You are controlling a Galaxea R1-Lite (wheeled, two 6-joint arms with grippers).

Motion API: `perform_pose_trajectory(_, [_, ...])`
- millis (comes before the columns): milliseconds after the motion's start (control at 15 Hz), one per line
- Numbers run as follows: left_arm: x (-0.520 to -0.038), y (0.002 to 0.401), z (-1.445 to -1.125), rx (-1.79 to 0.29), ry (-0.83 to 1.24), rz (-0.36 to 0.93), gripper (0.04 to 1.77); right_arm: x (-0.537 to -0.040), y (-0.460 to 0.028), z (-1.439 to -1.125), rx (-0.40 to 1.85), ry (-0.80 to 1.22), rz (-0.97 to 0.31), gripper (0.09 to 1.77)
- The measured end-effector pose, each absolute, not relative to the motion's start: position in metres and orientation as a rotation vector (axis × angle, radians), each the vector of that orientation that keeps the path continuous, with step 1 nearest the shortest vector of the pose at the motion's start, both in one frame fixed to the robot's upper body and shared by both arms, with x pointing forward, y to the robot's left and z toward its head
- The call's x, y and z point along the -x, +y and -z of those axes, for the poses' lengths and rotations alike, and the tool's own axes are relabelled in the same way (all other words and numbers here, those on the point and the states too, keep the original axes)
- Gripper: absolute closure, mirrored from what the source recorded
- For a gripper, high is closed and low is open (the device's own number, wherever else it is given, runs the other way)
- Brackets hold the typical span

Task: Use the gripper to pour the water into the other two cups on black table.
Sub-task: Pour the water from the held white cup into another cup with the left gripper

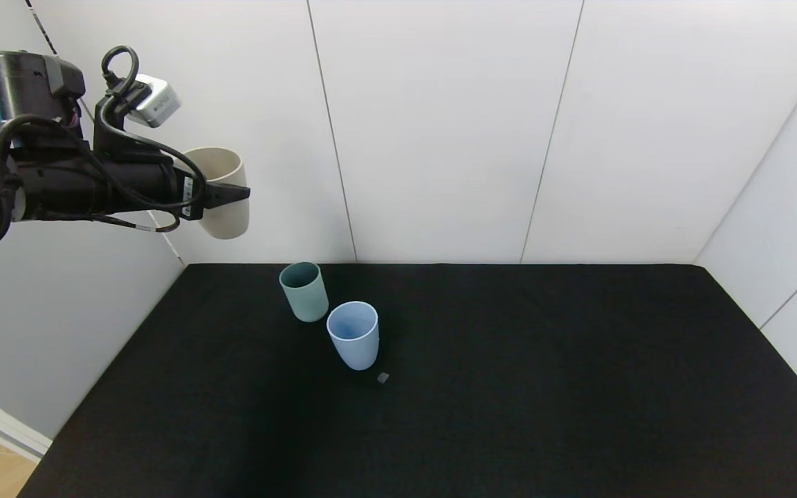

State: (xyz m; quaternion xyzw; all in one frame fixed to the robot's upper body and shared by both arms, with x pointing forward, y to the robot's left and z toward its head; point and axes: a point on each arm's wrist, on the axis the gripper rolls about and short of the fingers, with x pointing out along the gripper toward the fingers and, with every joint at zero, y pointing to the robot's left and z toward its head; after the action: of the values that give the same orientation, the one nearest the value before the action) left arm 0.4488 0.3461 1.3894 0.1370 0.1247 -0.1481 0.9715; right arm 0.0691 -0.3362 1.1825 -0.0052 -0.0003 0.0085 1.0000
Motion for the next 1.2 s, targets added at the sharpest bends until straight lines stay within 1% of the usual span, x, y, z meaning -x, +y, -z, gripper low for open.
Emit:
perform_pose_trajectory(267, [-0.469, 0.359, -1.376, -0.326, 0.301, 0.275, 0.56, -0.069, -0.336, -1.182, 0.010, -0.001, -0.019, 0.15])
perform_pose_trajectory(533, [-0.490, 0.365, -1.348, -0.435, 0.369, 0.251, 0.56, -0.069, -0.336, -1.182, 0.010, -0.001, -0.019, 0.15])
perform_pose_trajectory(933, [-0.507, 0.359, -1.319, -0.547, 0.422, 0.304, 0.56, -0.069, -0.336, -1.182, 0.010, -0.001, -0.019, 0.15])
perform_pose_trajectory(1200, [-0.511, 0.352, -1.310, -0.646, 0.446, 0.299, 0.56, -0.069, -0.336, -1.182, 0.010, -0.001, -0.019, 0.15])
